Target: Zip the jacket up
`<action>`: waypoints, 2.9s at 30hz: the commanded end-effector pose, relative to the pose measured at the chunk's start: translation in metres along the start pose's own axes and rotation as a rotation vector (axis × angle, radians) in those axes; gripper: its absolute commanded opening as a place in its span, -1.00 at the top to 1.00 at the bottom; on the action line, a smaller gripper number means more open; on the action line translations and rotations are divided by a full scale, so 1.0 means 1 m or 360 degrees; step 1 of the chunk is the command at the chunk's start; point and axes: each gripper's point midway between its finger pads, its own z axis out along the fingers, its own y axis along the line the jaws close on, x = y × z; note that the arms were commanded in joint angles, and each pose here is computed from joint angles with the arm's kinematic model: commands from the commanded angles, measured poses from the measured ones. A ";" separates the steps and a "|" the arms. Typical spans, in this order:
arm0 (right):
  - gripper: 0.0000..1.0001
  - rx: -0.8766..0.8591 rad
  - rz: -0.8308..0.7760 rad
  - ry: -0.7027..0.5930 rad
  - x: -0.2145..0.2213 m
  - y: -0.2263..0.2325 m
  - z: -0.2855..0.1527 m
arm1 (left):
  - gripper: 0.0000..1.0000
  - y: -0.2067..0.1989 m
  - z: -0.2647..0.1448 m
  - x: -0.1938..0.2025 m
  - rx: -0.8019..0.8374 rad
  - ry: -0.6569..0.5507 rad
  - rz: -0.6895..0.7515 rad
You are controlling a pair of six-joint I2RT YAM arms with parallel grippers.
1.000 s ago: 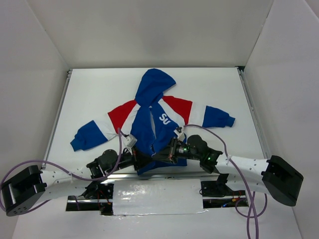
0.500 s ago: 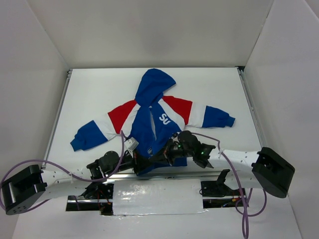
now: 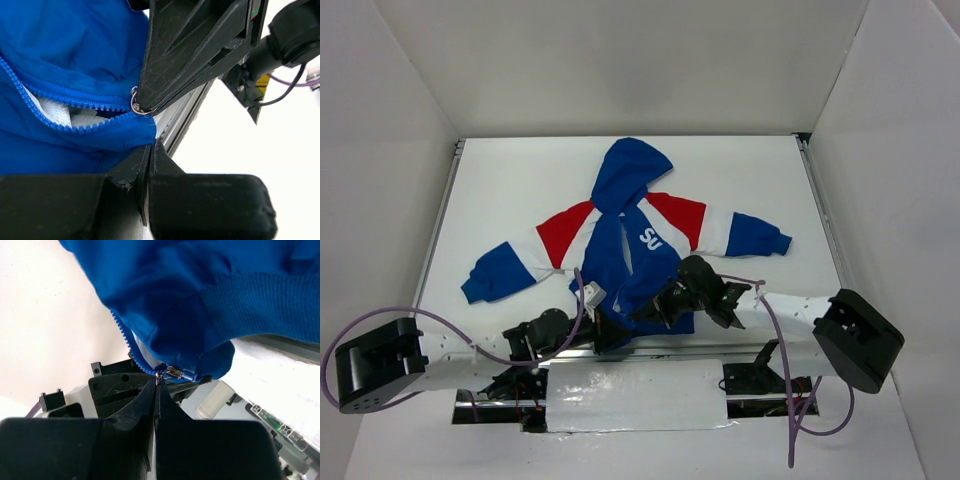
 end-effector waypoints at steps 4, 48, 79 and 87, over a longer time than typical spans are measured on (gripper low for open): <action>1.00 -0.0429 -0.0052 -0.0085 -0.001 0.077 -0.017 | 1.00 -0.015 -0.004 0.035 0.0117 0.0227 0.0001; 1.00 -0.0726 0.0069 -0.0620 -0.050 0.194 -0.031 | 1.00 -0.038 -0.008 0.067 0.0111 0.0371 0.0047; 1.00 -0.0452 -0.0250 -0.0459 0.034 0.048 0.004 | -0.32 -0.025 -0.049 -0.018 -0.0284 -0.0021 -0.0199; 1.00 -0.0440 -0.0264 -0.0437 0.043 0.044 0.008 | -0.53 -0.039 -0.052 -0.055 -0.0185 -0.0301 -0.0404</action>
